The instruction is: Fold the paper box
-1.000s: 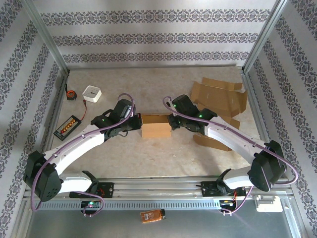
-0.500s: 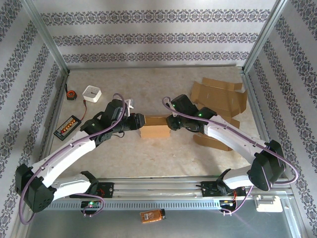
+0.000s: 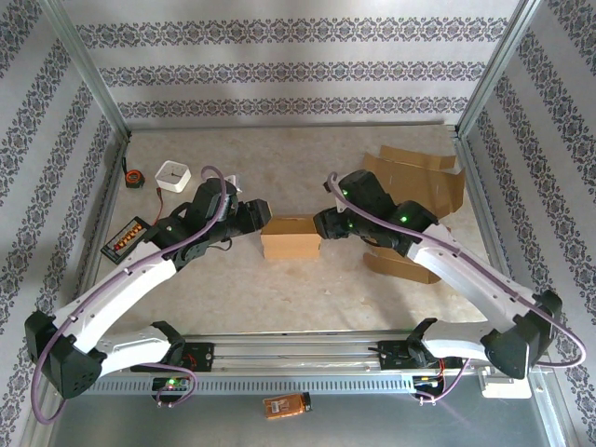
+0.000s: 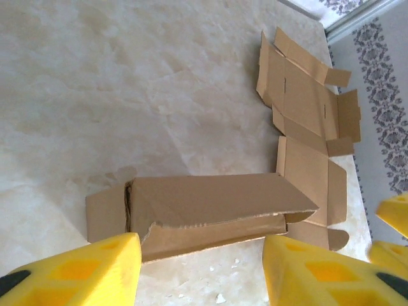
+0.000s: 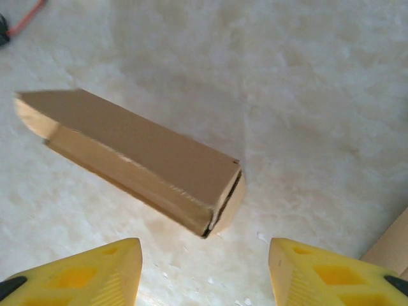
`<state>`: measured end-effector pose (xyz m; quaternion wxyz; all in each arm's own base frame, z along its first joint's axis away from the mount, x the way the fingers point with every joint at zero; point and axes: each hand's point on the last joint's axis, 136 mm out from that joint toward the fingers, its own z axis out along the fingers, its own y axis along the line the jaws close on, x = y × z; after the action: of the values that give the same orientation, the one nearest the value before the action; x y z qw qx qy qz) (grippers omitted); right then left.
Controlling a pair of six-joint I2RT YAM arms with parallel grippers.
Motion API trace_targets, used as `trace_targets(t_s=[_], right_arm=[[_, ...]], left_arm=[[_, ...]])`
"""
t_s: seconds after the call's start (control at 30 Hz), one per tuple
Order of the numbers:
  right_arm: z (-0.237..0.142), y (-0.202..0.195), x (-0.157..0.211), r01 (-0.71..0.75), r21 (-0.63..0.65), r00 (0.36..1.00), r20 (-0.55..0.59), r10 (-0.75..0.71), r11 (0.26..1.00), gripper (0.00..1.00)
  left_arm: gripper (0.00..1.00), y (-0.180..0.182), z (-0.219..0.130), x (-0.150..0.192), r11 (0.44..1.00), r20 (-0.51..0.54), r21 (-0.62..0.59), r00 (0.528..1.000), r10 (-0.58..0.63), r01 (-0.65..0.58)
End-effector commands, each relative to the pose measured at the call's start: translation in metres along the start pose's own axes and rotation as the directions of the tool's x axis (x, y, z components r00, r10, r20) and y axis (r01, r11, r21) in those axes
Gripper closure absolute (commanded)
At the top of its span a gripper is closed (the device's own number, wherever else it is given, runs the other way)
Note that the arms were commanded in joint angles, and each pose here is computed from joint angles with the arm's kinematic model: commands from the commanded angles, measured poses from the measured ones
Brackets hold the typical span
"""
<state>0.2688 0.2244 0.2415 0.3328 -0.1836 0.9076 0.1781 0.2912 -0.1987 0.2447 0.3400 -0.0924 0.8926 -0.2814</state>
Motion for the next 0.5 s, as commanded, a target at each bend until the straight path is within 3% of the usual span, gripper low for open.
trace_targets(t_s=[0.0,0.17,0.47], right_arm=[[-0.011,-0.005,-0.021,-0.15,-0.027,0.987,0.049,0.152,0.988,0.44],[0.014,-0.013,-0.018,-0.356,-0.107,0.934,-0.06,0.352,0.928,0.53],[0.044,-0.005,0.0,-0.383,-0.124,0.917,-0.171,0.36,0.916,0.65]], left_arm=[[0.44,0.02,0.004,-0.008,0.986,0.026,-0.075,0.989,-0.144,0.146],[0.47,0.024,0.025,-0.002,0.962,-0.038,-0.03,0.961,-0.273,0.272],[0.55,0.024,0.052,0.017,0.949,-0.145,-0.008,0.939,-0.312,0.315]])
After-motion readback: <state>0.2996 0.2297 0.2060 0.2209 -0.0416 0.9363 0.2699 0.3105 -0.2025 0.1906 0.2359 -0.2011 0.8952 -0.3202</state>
